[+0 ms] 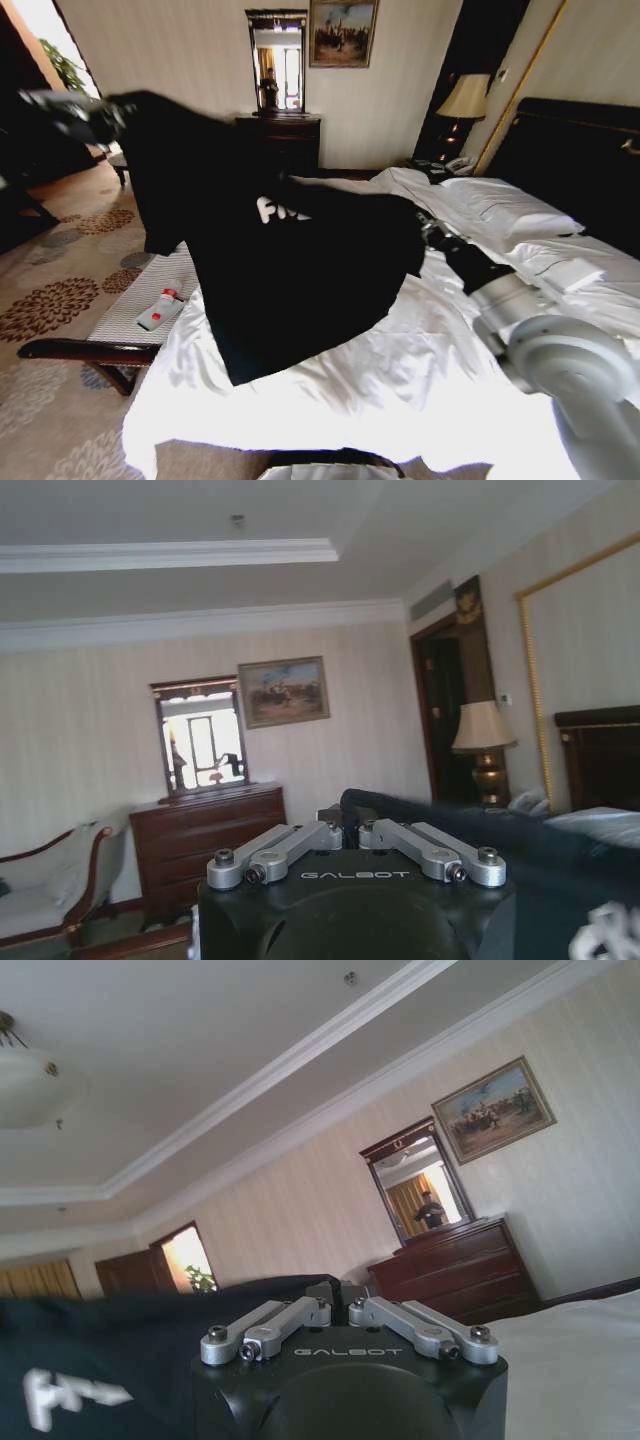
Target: Fold the clothes on the bed.
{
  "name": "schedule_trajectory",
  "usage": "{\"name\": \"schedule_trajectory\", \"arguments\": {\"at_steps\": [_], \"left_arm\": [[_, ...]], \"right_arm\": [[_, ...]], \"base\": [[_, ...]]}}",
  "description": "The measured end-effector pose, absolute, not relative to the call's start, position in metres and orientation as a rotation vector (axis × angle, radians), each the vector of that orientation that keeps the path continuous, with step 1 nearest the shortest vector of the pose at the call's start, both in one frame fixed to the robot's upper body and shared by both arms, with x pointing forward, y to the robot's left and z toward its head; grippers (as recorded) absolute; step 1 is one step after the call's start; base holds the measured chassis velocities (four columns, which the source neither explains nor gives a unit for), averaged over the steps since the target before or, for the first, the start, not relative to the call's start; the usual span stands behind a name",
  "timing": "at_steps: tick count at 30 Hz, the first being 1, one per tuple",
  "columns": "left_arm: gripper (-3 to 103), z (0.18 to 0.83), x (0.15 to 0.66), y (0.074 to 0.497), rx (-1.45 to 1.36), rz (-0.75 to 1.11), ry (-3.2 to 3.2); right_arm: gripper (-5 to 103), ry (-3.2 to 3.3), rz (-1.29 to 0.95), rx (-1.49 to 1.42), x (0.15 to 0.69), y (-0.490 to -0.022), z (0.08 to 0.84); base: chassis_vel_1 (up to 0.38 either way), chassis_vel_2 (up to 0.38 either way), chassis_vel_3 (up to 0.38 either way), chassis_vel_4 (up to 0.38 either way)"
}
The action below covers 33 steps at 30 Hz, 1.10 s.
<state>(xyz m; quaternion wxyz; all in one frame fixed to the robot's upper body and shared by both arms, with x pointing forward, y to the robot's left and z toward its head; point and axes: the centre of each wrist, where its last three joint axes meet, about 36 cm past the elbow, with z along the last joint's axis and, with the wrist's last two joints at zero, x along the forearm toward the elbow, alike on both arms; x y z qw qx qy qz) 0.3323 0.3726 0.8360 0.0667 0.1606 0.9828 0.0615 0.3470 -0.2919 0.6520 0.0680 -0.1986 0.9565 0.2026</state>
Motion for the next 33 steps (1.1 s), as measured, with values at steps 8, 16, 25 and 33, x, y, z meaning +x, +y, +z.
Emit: {"name": "schedule_trajectory", "arguments": {"at_steps": [8,16,25,33], "left_arm": [[2,0.845,0.351,0.399,0.403,0.148,2.960],[2,0.851,0.319,0.368,0.542,0.173,2.891],[2,0.862,0.273,0.343,0.638,0.163,2.809],[2,0.895,0.245,0.328,0.695,0.211,2.751]], "right_arm": [[3,2.848,0.513,-0.613,0.381,-0.304,0.663],[3,2.781,0.500,-0.691,0.336,-0.288,0.675],[3,2.820,0.506,-0.524,0.309,-0.302,0.667],[3,2.799,0.448,-0.443,0.303,-0.315,0.683]], "base": [[0.000,0.000,0.000,0.000],[0.000,0.000,0.000,0.000],[0.000,0.000,0.000,0.000],[0.000,0.000,0.000,0.000]]}}
